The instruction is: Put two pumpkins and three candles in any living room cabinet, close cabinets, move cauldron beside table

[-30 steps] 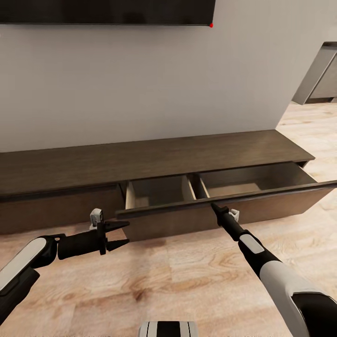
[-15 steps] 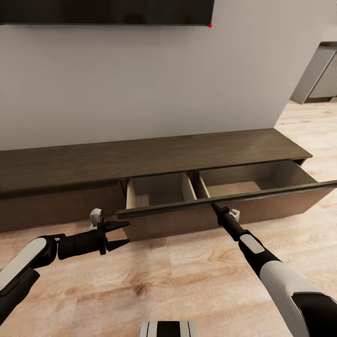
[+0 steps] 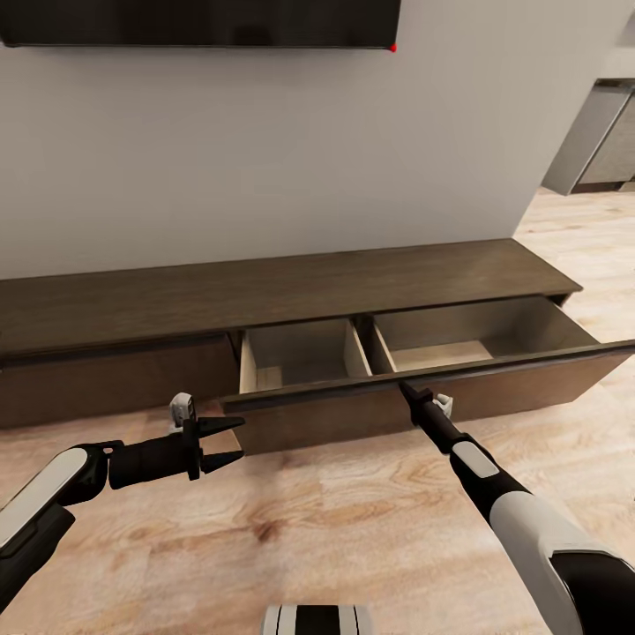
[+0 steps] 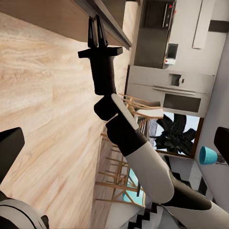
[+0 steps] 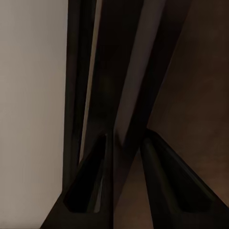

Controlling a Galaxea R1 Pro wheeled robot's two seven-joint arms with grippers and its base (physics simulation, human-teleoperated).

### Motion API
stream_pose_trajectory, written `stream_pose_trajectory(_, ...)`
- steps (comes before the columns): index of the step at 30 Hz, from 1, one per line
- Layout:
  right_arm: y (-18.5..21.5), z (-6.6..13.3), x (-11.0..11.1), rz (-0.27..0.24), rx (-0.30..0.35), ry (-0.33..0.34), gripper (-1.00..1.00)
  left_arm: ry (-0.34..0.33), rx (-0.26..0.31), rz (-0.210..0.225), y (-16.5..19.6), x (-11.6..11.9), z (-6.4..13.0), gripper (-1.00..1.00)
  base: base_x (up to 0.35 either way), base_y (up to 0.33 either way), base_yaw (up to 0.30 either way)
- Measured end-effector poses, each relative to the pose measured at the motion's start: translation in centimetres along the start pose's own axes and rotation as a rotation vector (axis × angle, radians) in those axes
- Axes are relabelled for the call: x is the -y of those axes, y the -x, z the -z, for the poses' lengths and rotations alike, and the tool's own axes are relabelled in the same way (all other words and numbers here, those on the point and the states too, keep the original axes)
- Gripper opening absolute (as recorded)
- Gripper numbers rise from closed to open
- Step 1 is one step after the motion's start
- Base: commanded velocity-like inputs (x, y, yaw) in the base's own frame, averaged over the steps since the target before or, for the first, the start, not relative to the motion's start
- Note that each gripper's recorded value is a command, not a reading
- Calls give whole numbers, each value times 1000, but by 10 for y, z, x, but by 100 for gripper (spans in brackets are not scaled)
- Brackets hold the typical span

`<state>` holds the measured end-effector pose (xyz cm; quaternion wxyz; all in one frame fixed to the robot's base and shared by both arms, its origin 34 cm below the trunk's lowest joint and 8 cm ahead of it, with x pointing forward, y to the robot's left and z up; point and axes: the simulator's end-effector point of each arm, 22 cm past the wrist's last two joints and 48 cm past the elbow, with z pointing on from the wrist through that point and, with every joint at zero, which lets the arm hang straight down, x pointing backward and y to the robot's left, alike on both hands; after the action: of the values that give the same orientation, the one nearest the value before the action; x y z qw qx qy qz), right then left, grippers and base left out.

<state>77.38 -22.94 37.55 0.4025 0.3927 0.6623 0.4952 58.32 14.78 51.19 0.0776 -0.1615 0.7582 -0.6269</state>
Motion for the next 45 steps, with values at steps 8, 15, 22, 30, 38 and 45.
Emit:
stream_pose_trajectory(8, 2, 0, 0, -1, 5, -1, -100, 0, 0, 0, 0, 0, 0, 100, -92, 0, 0)
stream_pose_trajectory(15, 2, 0, 0, -2, 7, 0, -100, 1, 0, 0, 0, 0, 0, 100, -62, 0, 0)
stream_pose_trajectory(22, 3, 1, 0, -3, 10, 0, -100, 0, 0, 0, 0, 0, 0, 100, -63, 0, 0)
stream_pose_trajectory(30, 3, 1, 1, -3, 11, -1, -100, -1, 0, -1, 0, 0, 0, 100, -51, 0, 0)
stream_pose_trajectory(38, 4, 1, 1, -4, 13, -1, -100, -1, -1, -1, 0, 0, 0, 100, -51, 0, 0)
stream_pose_trajectory(45, 8, -7, -3, 12, 12, -21, -100, 0, -1, -1, 0, 0, 0, 100, -58, 0, 0)
